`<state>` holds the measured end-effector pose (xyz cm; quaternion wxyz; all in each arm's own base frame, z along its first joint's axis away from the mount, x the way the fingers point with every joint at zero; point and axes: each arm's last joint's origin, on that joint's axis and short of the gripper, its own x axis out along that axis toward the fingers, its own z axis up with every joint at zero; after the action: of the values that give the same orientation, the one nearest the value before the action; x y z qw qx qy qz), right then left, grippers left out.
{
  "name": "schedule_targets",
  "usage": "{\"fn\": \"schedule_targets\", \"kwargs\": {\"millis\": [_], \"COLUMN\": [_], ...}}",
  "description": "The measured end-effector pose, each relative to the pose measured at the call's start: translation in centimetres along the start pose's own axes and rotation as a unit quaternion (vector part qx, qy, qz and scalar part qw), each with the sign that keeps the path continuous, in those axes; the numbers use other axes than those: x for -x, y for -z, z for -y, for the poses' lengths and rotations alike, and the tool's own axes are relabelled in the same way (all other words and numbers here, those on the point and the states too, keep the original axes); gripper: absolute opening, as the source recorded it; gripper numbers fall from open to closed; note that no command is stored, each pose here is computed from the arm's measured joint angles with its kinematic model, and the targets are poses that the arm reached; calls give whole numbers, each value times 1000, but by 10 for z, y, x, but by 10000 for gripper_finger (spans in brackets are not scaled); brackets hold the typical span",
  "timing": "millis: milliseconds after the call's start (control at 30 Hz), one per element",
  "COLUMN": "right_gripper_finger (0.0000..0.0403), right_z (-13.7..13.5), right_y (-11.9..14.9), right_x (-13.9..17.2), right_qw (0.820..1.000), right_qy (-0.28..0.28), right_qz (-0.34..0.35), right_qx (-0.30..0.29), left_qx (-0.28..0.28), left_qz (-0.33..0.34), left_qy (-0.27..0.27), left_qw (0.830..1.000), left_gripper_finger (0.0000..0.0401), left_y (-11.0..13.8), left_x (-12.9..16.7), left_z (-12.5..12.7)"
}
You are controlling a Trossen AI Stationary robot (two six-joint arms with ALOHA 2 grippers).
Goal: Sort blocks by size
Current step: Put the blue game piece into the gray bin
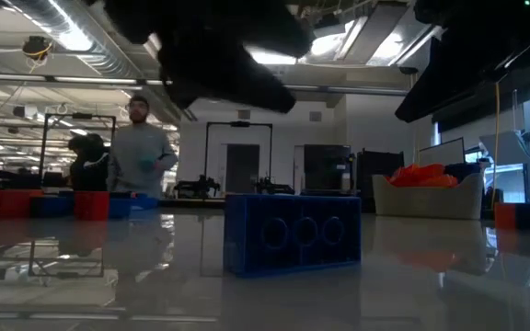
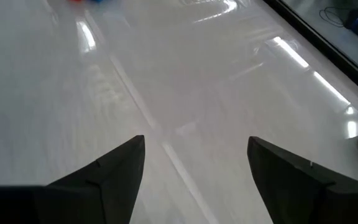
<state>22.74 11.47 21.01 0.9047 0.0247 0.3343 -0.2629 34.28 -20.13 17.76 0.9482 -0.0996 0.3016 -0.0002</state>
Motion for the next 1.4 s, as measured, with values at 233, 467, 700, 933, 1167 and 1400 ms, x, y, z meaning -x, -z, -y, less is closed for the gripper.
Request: {"fn": "schedule_targets", "kwargs": {"millis": [233,467,700,933,1167,1400], "right_gripper_finger": [280,280,280,280,280,280], "right_z": [-6,-8,-8,-8,-8,-9], "right_y": [4,3,3,3,3,3], "right_x": [-7,-8,-8,-8,-8,-8], "right_qw": [1000,1000,1000,1000,1000,1000], "right_qy": [6,0,1,1,1,-4], "right_qz": [0,4,5,5,5,1], "right_qx": [4,-2,-3,-3,-3,-4], "left_qx": [-15,0,-3,0,1,-14], "left_qz": [48,34,26,20,9,-9], "left_qy": [-65,-85,-93,-100,-99,-106], "left_qw": [997,996,995,995,995,994], "left_gripper_finger": [214,214,214,214,214,212], "left_y": [12,32,48,51,58,67], "left_x": [3,-12,-28,-31,-37,-45], "left_z": [22,22,19,17,16,12]}}
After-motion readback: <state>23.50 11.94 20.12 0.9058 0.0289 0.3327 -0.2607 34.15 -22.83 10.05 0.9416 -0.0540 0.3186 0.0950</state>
